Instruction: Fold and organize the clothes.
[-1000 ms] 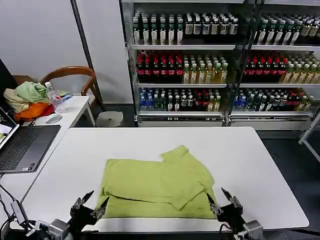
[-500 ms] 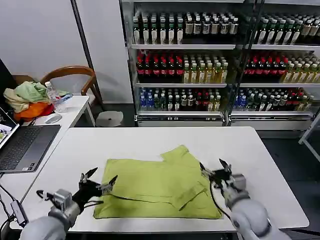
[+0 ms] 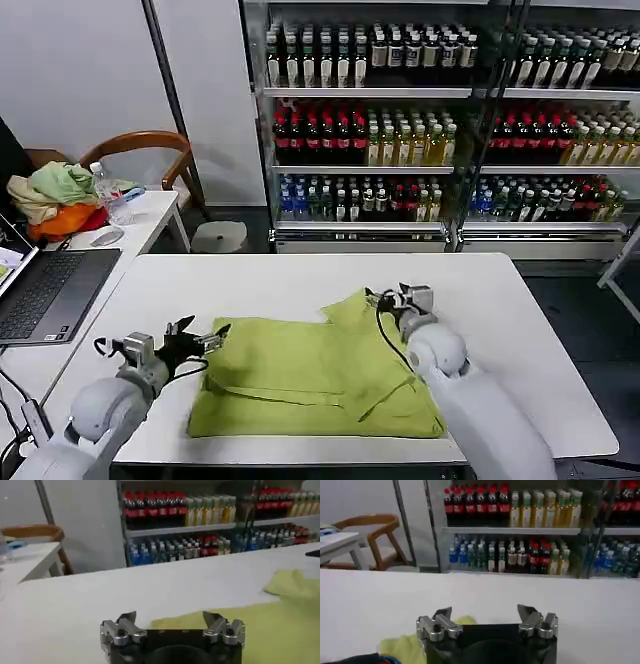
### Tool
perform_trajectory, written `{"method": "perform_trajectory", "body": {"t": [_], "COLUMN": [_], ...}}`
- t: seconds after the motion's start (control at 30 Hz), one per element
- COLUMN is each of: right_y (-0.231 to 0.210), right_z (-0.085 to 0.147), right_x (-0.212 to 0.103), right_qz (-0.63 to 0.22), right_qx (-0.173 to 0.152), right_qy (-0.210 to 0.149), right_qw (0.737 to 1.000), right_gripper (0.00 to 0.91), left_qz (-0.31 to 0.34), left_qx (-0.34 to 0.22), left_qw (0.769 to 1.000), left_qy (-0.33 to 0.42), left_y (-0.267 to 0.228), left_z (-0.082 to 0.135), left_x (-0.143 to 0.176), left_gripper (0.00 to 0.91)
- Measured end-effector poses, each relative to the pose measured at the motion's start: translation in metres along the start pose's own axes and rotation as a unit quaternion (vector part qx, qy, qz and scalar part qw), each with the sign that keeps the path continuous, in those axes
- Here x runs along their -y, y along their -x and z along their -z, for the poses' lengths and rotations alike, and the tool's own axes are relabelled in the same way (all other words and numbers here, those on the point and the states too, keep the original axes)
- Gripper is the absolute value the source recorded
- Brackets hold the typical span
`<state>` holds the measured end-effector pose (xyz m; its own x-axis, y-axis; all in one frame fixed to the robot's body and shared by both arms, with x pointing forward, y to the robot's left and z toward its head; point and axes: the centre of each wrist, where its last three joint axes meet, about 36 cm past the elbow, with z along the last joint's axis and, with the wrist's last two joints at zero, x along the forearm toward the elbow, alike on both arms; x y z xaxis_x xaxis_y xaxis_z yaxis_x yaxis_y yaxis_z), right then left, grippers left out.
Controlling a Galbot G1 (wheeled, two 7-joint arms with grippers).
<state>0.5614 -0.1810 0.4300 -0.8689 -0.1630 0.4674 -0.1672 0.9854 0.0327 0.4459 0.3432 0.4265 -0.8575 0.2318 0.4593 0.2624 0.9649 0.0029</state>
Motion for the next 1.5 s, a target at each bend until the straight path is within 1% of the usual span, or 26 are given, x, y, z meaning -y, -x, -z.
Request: {"method": "perform_trajectory", "body": {"t": [0.13, 0.33, 0.47, 0.63, 0.67, 0.7, 0.73, 0.77, 0.87, 1.13, 1.17, 1.5], "right_y": [0.01, 0.018, 0.023, 0.028, 0.029, 0.029, 0.03, 0.03, 0.031, 0.031, 0.031, 0.031], "right_z": [0.0, -0.006, -0.012, -0.012, -0.011, -0.01, -0.009, -0.009, -0.01, -0.01, -0.01, -0.013], "right_x": [0.0, -0.005, -0.007, -0.011, -0.011, -0.012, -0.013, -0.014, -0.015, -0.014, -0.013, -0.014], "right_qz": [0.001, 0.011, 0.014, 0.018, 0.018, 0.02, 0.022, 0.024, 0.028, 0.03, 0.03, 0.039], "right_qx": [-0.008, -0.016, -0.026, -0.03, -0.03, -0.03, -0.03, -0.03, -0.032, -0.035, -0.036, -0.025], "right_qy": [0.002, 0.008, 0.008, 0.01, 0.01, 0.011, 0.012, 0.012, 0.012, 0.013, 0.013, 0.011], "right_qw": [1.0, 1.0, 1.0, 0.999, 0.999, 0.999, 0.999, 0.999, 0.999, 0.999, 0.999, 0.999], "right_gripper": [0.907, 0.907, 0.907, 0.907, 0.907, 0.443, 0.0, 0.0, 0.0, 0.0, 0.0, 0.0], "left_qz": [0.003, 0.008, 0.011, 0.013, 0.015, 0.016, 0.017, 0.017, 0.017, 0.014, 0.012, 0.0], "left_qx": [-0.01, -0.025, -0.032, -0.044, -0.045, -0.046, -0.048, -0.05, -0.051, -0.051, -0.051, -0.045], "left_qw": [1.0, 1.0, 0.999, 0.999, 0.999, 0.999, 0.999, 0.999, 0.999, 0.999, 0.999, 0.999], "left_qy": [-0.004, -0.008, -0.01, -0.011, -0.01, -0.009, -0.008, -0.006, -0.005, -0.001, -0.001, 0.006], "left_y": [0.017, 0.039, 0.049, 0.058, 0.059, 0.061, 0.061, 0.062, 0.063, 0.064, 0.064, 0.062], "left_z": [0.0, -0.002, -0.003, -0.008, -0.008, -0.009, -0.009, -0.01, -0.01, -0.013, -0.014, -0.018], "left_x": [-0.007, -0.015, -0.021, -0.024, -0.025, -0.025, -0.026, -0.026, -0.028, -0.028, -0.028, -0.023], "left_gripper": [0.907, 0.907, 0.907, 0.907, 0.705, 0.403, 0.071, 0.04, 0.05, 0.04, 0.05, 0.04]}}
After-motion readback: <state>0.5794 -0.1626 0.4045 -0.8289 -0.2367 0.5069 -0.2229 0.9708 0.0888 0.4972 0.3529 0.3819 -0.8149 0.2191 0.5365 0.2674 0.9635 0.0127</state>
